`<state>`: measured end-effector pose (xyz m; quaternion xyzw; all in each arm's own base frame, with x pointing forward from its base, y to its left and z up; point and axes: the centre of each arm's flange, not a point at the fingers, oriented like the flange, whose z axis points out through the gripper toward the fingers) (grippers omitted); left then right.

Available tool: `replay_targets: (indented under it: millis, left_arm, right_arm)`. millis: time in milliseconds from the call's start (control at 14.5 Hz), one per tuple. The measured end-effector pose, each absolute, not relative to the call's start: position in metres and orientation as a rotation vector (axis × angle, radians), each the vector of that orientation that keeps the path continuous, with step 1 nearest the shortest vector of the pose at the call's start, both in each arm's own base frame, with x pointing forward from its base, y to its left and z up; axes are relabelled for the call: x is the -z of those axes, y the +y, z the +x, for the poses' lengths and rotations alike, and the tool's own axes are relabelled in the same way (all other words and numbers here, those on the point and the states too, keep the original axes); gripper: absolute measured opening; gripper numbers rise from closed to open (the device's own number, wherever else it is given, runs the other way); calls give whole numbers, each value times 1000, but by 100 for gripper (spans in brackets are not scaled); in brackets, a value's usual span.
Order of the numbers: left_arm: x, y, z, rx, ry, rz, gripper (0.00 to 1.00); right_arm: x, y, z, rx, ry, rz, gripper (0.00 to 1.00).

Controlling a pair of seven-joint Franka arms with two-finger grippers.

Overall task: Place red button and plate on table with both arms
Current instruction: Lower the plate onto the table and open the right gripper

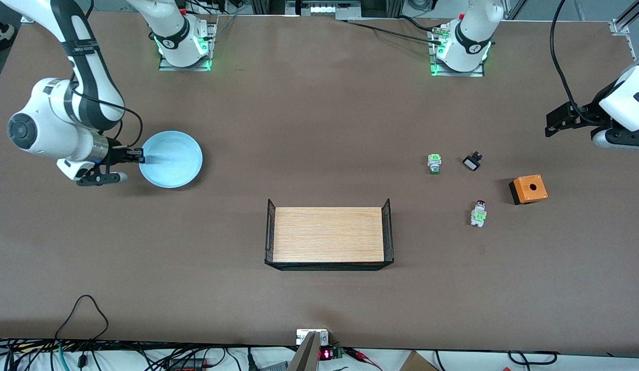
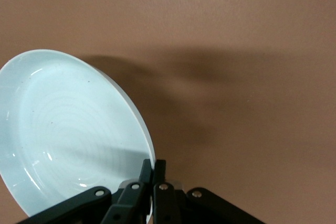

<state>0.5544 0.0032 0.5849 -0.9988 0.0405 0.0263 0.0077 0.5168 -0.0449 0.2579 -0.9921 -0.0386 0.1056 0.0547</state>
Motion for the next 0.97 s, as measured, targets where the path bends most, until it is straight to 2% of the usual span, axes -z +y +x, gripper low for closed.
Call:
replay_targets:
  millis: [345, 691, 829, 898, 967]
  left_arm:
    - [-585, 3, 554, -82, 126, -3123, 100]
    - [-585, 3, 554, -82, 127, -3123, 100]
    - [-585, 3, 554, -82, 126, -3123, 100]
    - [-585, 3, 554, -82, 127, -3123, 100]
    - [-585, 3, 554, -82, 127, -3123, 100]
  right_arm:
    - [-225, -59, 487, -333, -142, -3007, 3]
    - [-196, -71, 459, -283, -193, -3019, 3]
    - [-189, -76, 454, -293, -200, -3015, 6]
    - [-189, -77, 455, -288, -196, -3016, 12]
    - [-192, -78, 457, -276, -196, -3019, 22]
